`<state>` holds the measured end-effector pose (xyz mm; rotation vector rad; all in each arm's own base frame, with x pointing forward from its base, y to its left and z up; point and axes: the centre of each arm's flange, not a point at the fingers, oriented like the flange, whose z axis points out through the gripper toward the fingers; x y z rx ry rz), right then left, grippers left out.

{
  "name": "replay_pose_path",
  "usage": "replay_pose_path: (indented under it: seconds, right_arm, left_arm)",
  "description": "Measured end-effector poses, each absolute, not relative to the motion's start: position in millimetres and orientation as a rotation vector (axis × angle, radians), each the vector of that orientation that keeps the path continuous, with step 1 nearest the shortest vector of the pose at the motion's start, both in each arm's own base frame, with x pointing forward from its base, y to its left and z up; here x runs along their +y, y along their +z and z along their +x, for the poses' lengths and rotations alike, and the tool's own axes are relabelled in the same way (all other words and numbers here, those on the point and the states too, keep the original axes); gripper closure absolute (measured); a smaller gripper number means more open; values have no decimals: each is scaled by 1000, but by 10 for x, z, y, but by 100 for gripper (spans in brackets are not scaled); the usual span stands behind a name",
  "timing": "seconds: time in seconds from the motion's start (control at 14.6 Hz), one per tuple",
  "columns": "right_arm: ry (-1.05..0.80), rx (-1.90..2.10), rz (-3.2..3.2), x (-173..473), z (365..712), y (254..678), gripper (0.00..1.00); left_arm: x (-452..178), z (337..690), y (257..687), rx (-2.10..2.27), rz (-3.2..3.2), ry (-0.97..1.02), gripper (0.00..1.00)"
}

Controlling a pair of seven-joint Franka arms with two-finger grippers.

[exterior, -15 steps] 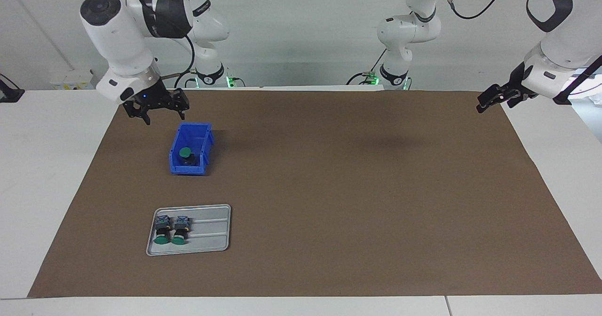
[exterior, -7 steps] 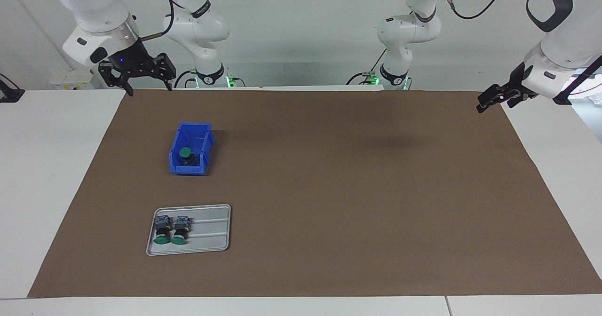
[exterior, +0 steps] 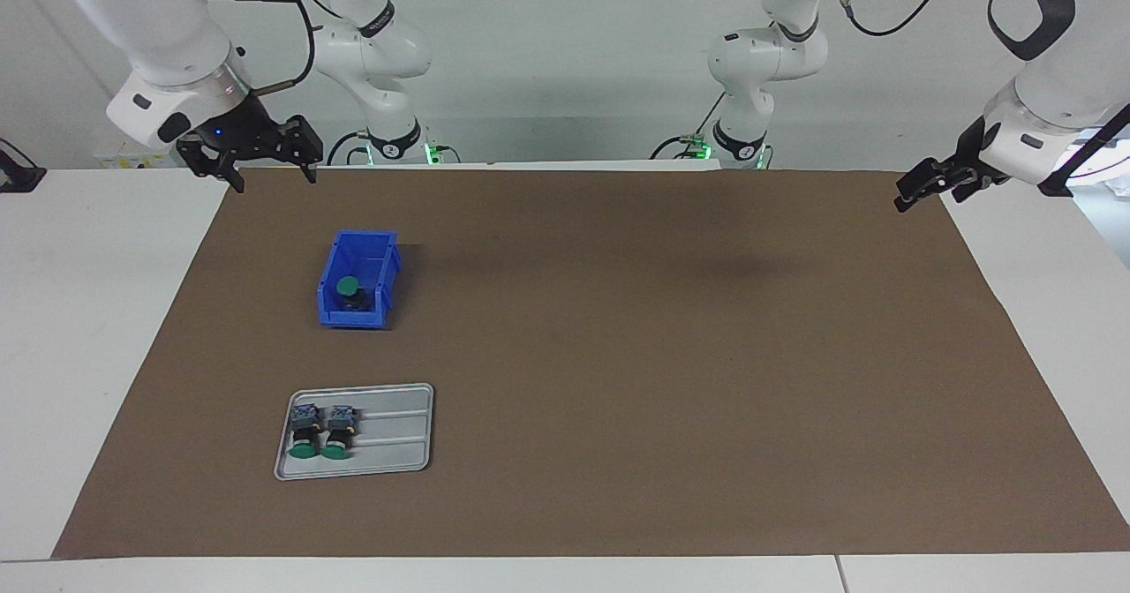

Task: Place and press button with both arms

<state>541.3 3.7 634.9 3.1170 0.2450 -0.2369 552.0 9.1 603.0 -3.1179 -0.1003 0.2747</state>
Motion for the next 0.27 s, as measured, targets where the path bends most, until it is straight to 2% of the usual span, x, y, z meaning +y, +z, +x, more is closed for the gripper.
replay_pose_path:
  seconds: [0.27]
  right_arm:
    - [-215,246,3118,38,5433,6359,1]
  left_arm:
    - [91,5520,6030,-100,-3118,275,0]
